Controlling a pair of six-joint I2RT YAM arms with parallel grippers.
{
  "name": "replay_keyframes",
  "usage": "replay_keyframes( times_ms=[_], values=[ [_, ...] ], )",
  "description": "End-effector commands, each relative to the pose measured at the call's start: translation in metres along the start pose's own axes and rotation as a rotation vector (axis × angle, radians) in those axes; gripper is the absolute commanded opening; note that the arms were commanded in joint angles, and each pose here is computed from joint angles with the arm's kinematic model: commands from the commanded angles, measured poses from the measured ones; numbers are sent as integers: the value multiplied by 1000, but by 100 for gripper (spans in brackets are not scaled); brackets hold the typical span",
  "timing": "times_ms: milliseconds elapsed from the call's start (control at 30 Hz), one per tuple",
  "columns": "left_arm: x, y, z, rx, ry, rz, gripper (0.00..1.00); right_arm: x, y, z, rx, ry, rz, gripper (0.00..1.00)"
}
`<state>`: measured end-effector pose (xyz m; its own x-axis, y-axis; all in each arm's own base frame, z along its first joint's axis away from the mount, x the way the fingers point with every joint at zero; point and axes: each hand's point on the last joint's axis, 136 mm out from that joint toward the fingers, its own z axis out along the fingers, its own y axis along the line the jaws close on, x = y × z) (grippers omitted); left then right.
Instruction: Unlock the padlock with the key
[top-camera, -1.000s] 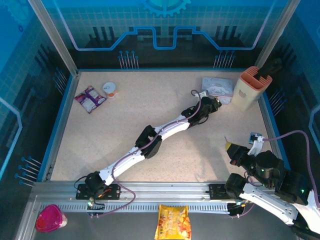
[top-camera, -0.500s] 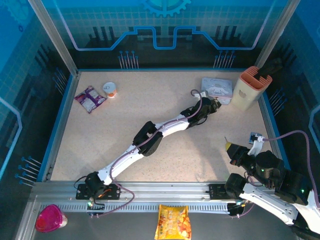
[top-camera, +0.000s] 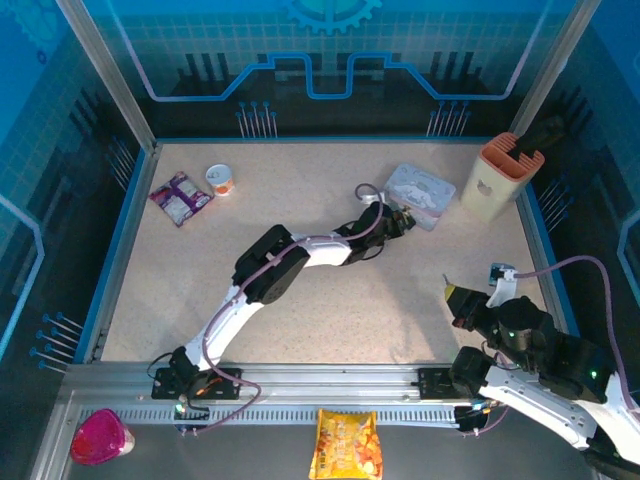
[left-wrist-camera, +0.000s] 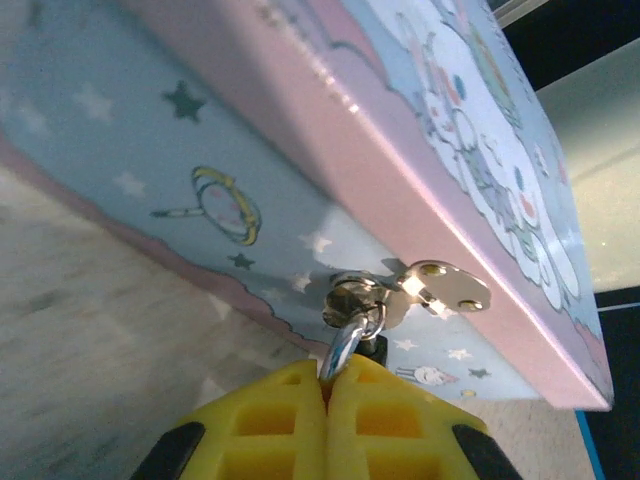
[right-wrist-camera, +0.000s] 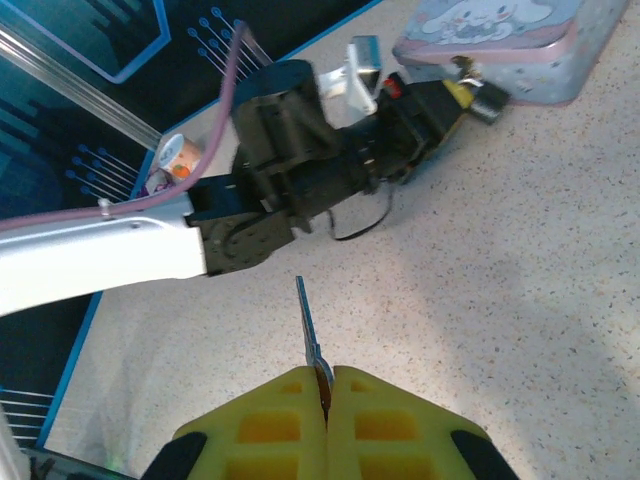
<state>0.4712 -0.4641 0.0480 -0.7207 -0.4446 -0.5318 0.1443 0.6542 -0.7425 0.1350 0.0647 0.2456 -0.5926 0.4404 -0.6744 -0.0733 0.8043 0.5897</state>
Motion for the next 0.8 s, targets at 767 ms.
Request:
replay_keyframes(
  times_ms=[767],
  values=[
    [53,134,-231,-184,163,-60,0,87,24,97,12,241,24,0]
  ],
)
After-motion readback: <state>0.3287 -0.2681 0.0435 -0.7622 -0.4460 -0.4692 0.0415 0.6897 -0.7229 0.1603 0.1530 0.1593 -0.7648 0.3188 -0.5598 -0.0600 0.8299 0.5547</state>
